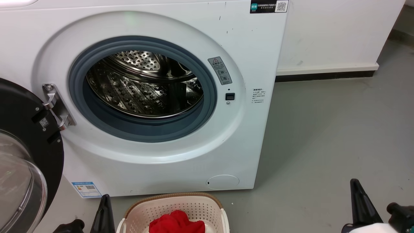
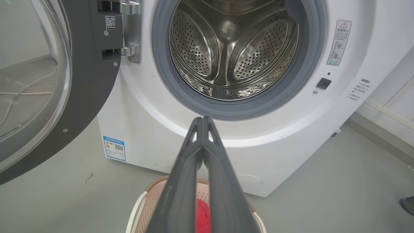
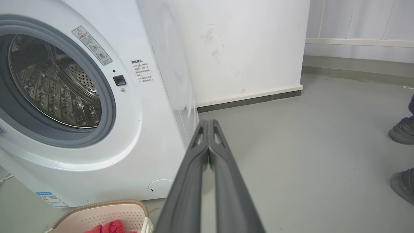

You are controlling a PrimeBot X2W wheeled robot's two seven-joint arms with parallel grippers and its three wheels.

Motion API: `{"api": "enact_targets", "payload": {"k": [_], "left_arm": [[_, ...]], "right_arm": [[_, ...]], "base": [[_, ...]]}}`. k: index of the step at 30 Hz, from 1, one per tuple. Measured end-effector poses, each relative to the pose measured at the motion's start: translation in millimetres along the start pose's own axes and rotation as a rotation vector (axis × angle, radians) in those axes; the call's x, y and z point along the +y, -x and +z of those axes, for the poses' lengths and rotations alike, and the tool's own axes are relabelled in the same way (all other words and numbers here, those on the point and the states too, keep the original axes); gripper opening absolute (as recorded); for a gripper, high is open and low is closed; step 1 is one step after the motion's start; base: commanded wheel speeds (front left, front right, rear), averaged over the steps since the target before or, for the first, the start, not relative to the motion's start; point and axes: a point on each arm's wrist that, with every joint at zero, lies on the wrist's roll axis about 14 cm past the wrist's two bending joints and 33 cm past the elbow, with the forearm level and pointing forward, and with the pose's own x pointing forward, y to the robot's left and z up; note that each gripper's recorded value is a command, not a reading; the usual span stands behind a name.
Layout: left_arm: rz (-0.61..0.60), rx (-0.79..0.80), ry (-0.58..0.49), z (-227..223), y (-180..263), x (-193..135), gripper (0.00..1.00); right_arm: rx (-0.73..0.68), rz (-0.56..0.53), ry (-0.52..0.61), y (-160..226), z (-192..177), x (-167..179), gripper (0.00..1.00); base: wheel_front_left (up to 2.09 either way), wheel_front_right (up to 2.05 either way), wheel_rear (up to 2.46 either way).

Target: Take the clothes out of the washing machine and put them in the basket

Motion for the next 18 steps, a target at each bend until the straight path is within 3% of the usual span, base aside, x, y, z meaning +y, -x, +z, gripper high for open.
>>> {"api": "enact_targets", "payload": {"k": [18], "left_arm": [[0.031,0.051,0.312,-4.9,-13.2,4.2,0.00]], "right_arm": [[0.012,-0.038,-0.343,-14.6,0.1,-1.9,0.00]], "base": [[0.00,0.00,0.00]]}}
